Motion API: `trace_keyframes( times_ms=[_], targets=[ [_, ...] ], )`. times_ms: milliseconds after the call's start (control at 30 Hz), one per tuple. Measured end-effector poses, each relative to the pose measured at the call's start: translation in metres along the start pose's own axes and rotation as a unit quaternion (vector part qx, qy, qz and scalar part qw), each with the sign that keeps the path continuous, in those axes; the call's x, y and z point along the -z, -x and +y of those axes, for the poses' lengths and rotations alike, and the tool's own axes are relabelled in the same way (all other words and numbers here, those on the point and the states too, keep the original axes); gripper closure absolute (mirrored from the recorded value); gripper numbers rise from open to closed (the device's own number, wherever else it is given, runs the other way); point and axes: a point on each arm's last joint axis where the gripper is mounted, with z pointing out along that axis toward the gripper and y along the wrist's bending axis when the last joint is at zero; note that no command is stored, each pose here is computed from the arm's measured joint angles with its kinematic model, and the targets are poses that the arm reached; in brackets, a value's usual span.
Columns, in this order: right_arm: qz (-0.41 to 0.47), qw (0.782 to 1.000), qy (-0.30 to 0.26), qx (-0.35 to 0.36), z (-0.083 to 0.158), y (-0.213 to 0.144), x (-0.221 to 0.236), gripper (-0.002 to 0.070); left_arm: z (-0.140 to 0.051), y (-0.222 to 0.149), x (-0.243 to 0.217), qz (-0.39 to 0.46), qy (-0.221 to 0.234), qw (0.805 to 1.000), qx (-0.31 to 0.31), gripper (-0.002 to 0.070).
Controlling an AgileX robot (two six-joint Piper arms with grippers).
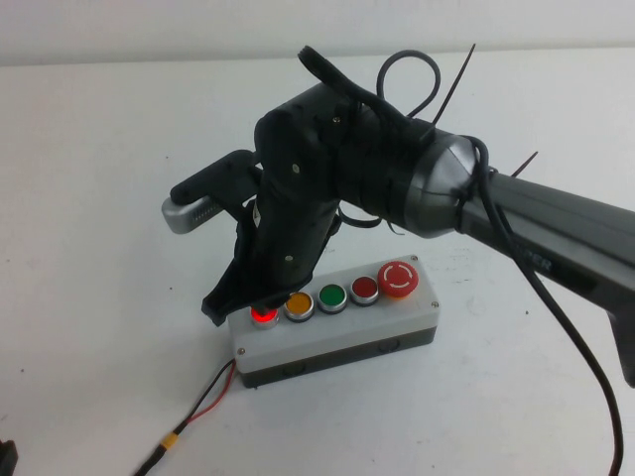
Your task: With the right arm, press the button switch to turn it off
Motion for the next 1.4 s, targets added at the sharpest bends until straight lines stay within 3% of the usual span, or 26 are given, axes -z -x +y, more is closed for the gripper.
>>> trace_keyframes(
  times_ms=[333,733,1000,1200,1400],
  targets=[
    [-0.011,1.000,0.003,-0.004,-0.002,0.001,0.014,0.0692,0.000,0.000,0.000,0.000,0.000,1.000,0.000,0.0677],
    [-0.129,0.991,-0.001,0.040,0.003,-0.027,0.157,0.0692,0.000,0.000,0.000,0.000,0.000,1.000,0.000,0.0677],
    [-0.150,0.988,-0.017,0.026,-0.001,-0.110,0.216,0.0692,0.000,0.000,0.000,0.000,0.000,1.000,0.000,0.0677],
    [-0.188,0.982,-0.016,0.022,-0.005,-0.189,0.224,0.0692,0.000,0.000,0.000,0.000,0.000,1.000,0.000,0.0677],
    [-0.176,0.984,-0.023,0.024,-0.011,-0.246,0.212,0.0692,0.000,0.000,0.000,0.000,0.000,1.000,0.000,0.0677]
  ],
)
